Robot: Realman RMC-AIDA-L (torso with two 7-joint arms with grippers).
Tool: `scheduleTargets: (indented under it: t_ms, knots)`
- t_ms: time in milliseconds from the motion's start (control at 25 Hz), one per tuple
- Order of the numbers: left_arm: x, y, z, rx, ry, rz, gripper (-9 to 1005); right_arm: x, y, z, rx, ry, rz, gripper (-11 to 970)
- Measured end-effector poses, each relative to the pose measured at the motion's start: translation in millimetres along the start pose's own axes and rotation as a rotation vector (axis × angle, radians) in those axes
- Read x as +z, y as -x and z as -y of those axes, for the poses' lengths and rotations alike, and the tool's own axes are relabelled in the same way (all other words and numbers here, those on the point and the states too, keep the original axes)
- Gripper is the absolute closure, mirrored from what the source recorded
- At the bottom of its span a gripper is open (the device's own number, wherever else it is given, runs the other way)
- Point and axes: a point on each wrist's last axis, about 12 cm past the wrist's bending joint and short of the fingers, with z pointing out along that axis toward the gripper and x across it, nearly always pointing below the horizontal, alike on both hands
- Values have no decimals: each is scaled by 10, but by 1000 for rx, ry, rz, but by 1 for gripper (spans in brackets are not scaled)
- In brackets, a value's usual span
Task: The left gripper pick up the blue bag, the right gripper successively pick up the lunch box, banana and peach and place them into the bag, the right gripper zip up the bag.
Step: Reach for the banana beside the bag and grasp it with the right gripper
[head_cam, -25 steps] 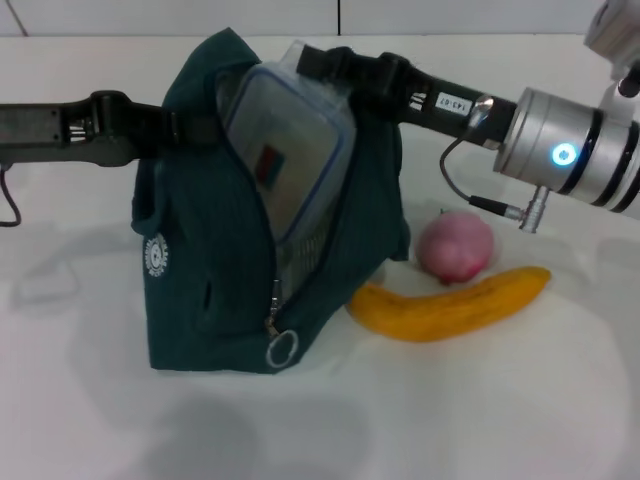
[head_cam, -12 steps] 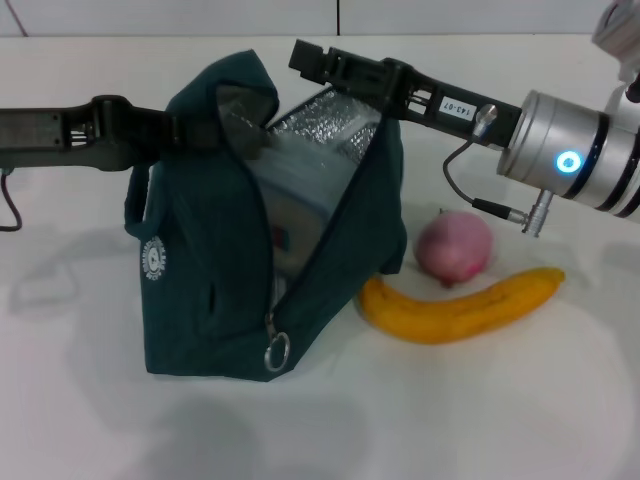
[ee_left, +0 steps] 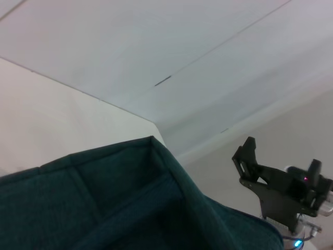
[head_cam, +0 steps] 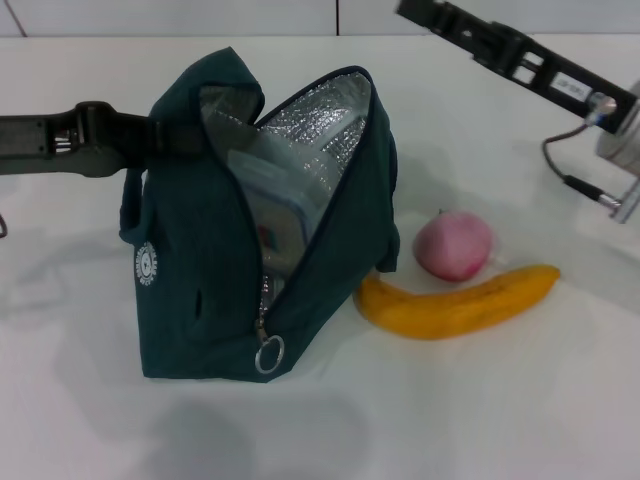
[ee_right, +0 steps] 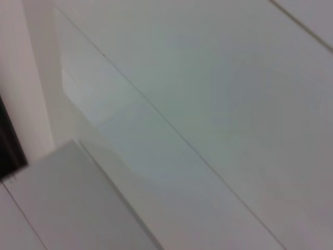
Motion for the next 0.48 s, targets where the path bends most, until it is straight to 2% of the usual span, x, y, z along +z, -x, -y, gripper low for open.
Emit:
scheduleTargets:
  t_ms: [80,240,280,320,360,480]
  knots:
    - [-18,-10,-5,0,4,2,952,-39,86,31,-68,-30,-39,211]
    - [-21,-9,-4,2,5,2,952,-32,275,65,-231,-126,-173,165]
    - [-22,-8,-4,3,5,2,952,-32,275,65,-231,-126,-173,165]
    - [-22,-6,-3,4,5,2,952,18,331,40,-273,-141,-218,166]
    - [-22,-6,-2,6,5,2,952,113,450,-35,-353,-174,-340,166]
    - [-16,0,-2,13,5,2,952,203,626,-149,-397,-220,-491,166]
